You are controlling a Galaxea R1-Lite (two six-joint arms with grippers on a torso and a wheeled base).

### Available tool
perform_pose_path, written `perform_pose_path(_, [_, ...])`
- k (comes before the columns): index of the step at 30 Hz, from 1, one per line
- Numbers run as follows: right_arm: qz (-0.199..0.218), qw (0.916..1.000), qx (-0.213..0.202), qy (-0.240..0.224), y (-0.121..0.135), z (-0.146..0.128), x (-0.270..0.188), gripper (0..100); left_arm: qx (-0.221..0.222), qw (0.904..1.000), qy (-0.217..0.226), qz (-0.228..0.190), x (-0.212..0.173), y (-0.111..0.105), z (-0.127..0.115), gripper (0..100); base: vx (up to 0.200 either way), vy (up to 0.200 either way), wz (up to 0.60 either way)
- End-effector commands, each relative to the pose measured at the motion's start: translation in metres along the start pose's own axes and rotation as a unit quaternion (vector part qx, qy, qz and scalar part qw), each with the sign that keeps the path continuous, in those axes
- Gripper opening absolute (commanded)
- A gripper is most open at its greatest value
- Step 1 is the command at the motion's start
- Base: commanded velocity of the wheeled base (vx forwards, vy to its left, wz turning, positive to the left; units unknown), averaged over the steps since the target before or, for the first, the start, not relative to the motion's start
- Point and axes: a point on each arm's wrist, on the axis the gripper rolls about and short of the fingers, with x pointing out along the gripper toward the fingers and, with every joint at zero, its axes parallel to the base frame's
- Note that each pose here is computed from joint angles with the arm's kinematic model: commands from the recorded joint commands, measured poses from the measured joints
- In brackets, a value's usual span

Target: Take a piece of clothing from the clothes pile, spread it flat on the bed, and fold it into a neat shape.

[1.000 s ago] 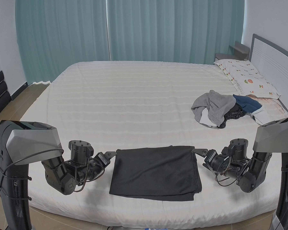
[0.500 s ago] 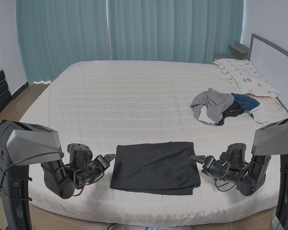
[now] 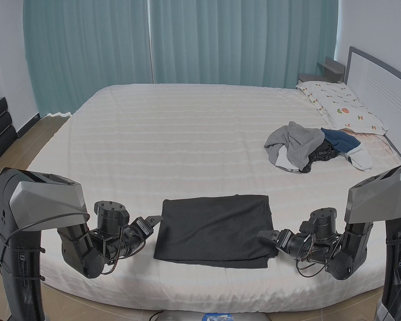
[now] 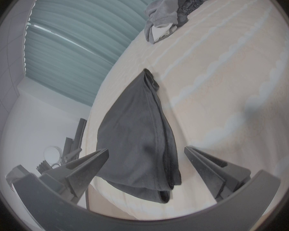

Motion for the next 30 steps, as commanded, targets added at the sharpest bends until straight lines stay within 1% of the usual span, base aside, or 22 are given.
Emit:
perform_pose_path(1, [-0.007,0.9997,-0.017,0.014,-0.002,-0.007,-0.001,100,0.0,1.0,0.0,0.001,0.001,0.001,0.0,100,0.0,0.0,0.0])
perform_pose_path(4, [-0.009,0.9996,-0.022,0.015,-0.002,-0.008,-0.002,100,0.0,1.0,0.001,0.002,0.001,0.001,0.0,100,0.0,0.0,0.0])
perform_pose_path(5, [-0.009,0.9996,-0.022,0.015,-0.002,-0.008,-0.003,0,0.0,1.0,0.001,0.001,0.001,0.001,-0.001,100,0.0,0.0,0.0])
perform_pose_path(7, [-0.012,0.9995,-0.024,0.018,-0.002,-0.009,-0.005,0,0.0,1.0,0.001,0.001,0.001,0.001,-0.001,100,0.0,0.0,0.0])
perform_pose_path(8, [-0.021,0.999,-0.03,0.026,-0.004,-0.011,-0.009,0,0.0,1.0,0.0,0.001,0.001,0.001,0.0,100,0.0,0.0,0.0])
perform_pose_path(9, [-0.025,0.9984,-0.041,0.03,-0.005,-0.012,-0.011,0,0.0,1.0,0.0,0.001,0.001,0.001,0.0,100,0.0,0.0,0.0])
perform_pose_path(10, [-0.026,0.9983,-0.043,0.031,-0.005,-0.012,-0.011,0,0.0,1.0,0.0,0.001,0.001,0.001,0.0,100,0.0,0.0,0.0])
perform_pose_path(11, [-0.031,0.9972,-0.059,0.034,-0.006,-0.012,-0.013,0,0.0,1.0,0.0,0.001,0.001,0.001,0.0,100,0.0,0.0,0.0])
perform_pose_path(13, [-0.034,0.9968,-0.064,0.035,-0.007,-0.012,-0.014,0,0.0,1.0,0.001,0.001,0.001,0.001,0.0,100,0.0,0.0,0.0])
perform_pose_path(21, [-0.034,0.9966,-0.067,0.035,-0.004,-0.012,-0.024,0,0.0,1.0,0.0,0.0,0.001,0.0,0.0,100,0.0,0.0,0.0])
perform_pose_path(30, [-0.035,0.996,-0.071,0.04,-0.005,-0.014,-0.025,0,-0.001,1.0,0.0,0.0,0.001,0.0,0.0,100,0.0,0.0,0.0])
